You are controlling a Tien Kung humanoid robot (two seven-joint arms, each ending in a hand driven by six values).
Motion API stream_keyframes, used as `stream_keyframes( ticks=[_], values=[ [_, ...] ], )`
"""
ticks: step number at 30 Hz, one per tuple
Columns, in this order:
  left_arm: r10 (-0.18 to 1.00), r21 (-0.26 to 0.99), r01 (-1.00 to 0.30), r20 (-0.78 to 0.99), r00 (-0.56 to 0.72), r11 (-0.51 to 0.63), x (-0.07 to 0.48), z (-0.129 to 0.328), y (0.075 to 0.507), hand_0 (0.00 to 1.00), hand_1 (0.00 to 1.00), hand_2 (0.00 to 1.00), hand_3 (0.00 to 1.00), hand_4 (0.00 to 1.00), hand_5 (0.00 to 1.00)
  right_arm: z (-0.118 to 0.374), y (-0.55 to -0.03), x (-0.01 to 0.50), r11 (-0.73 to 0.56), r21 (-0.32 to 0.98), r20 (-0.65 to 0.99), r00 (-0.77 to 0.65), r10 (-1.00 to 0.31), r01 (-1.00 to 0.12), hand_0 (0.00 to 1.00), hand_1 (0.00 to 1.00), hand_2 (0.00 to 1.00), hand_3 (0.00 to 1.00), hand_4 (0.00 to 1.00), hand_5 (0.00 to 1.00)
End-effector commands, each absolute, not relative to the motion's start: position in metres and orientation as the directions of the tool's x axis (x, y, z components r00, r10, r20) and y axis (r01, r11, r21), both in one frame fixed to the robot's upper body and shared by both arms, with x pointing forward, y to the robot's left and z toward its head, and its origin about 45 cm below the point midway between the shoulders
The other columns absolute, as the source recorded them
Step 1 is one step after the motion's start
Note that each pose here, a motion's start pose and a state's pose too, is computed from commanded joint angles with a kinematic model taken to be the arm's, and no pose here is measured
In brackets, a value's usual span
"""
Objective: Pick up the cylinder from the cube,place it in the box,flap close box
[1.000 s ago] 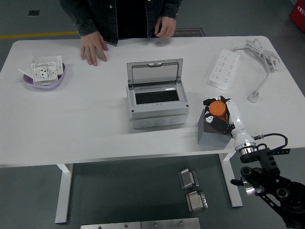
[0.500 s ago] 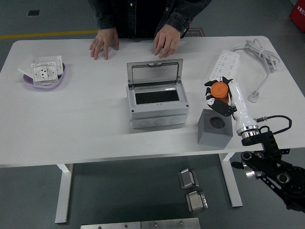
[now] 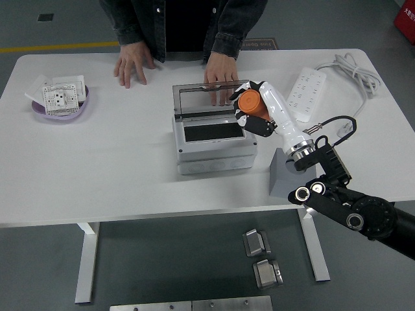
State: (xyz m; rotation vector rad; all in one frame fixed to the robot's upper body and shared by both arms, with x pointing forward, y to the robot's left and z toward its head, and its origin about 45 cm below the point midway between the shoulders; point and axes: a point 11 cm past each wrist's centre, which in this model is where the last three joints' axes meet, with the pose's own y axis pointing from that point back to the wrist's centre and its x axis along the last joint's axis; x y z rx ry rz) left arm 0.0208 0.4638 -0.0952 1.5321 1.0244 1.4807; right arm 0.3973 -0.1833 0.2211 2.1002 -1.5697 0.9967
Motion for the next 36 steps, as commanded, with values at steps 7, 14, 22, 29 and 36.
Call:
stream_keyframes(
  ticks=[7, 14, 22, 29, 36],
  values=[
    [0.918, 0.917, 0.041, 0.397, 0.011, -0.397, 0.023, -0.094, 0.467, 0.655, 0.655, 0.613, 0.651, 0.674, 0.425, 0.211, -0.164, 0.407, -0.387, -0.058, 0.764, 0.209, -0.61, -0.92, 0.002, 0.032, 0.292, 0.203, 0.002, 0.002],
    [0.916, 0.915, 0.039, 0.401, 0.017, -0.401, 0.026, -0.093, 0.469, 0.655, 0.655, 0.613, 0.651, 0.674, 0.426, 0.202, -0.16, 0.421, -0.401, 0.0, 0.806, 0.238, -0.543, -0.916, 0.002, 0.033, 0.288, 0.201, 0.002, 0.002],
    [0.915, 0.915, 0.034, 0.402, 0.021, -0.403, 0.029, -0.092, 0.469, 0.655, 0.656, 0.612, 0.65, 0.673, 0.425, 0.197, -0.149, 0.429, -0.445, 0.041, 0.845, 0.27, -0.463, -0.894, 0.002, 0.04, 0.287, 0.201, 0.002, 0.002],
    [0.916, 0.915, 0.029, 0.402, 0.022, -0.402, 0.032, -0.092, 0.469, 0.655, 0.656, 0.612, 0.648, 0.668, 0.422, 0.198, -0.139, 0.434, -0.49, 0.062, 0.861, 0.295, -0.414, -0.869, 0.002, 0.059, 0.299, 0.256, 0.002, 0.002],
    [0.916, 0.916, 0.023, 0.399, 0.026, -0.4, 0.034, -0.092, 0.468, 0.655, 0.655, 0.611, 0.647, 0.665, 0.422, 0.196, -0.134, 0.437, -0.527, 0.099, 0.896, 0.306, -0.321, -0.844, 0.002, 0.169, 0.479, 0.62, 0.216, 0.002]
  ],
)
